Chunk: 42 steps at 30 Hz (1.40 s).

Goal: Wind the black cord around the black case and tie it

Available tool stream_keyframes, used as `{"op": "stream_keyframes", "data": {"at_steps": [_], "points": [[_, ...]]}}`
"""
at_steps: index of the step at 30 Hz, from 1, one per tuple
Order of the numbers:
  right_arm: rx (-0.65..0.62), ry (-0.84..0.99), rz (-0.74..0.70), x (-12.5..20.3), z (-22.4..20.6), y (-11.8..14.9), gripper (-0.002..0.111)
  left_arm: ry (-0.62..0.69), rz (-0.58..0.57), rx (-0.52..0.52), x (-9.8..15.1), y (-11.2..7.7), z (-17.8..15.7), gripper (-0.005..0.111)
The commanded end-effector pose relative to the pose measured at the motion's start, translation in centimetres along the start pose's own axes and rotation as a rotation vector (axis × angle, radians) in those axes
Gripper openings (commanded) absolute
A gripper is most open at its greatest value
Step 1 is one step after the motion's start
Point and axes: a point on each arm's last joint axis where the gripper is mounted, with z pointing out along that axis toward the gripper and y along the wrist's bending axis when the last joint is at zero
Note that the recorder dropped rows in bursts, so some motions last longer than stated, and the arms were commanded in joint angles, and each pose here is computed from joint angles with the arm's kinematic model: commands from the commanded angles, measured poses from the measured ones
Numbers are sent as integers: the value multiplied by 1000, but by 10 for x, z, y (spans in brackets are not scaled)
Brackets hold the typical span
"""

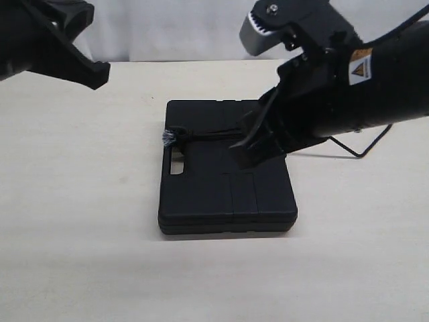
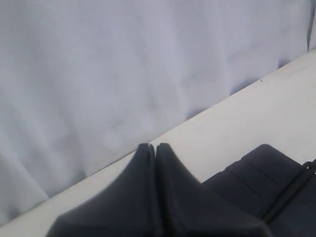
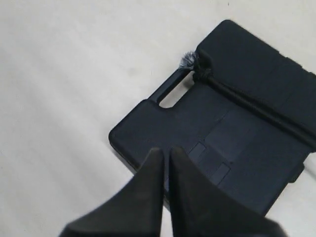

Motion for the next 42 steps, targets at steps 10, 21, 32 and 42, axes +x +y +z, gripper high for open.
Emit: {"op": "stream_keyframes", "data": {"at_steps": [10,21,32,42], "points": [[48,-420,-39,17,-84,2,4,-213,-124,-76,7,9,-82,0],[90,-714,-84,54,-142,4,4,-331,-204,-64,15,10,-128,0],[129,-933,-145,97,-187,7,4,-407,-241,-33,17,9,-159,0],[182,-1126,-185,142,-218,9,4,-554,-273,-24,14,11,-197,0]]}}
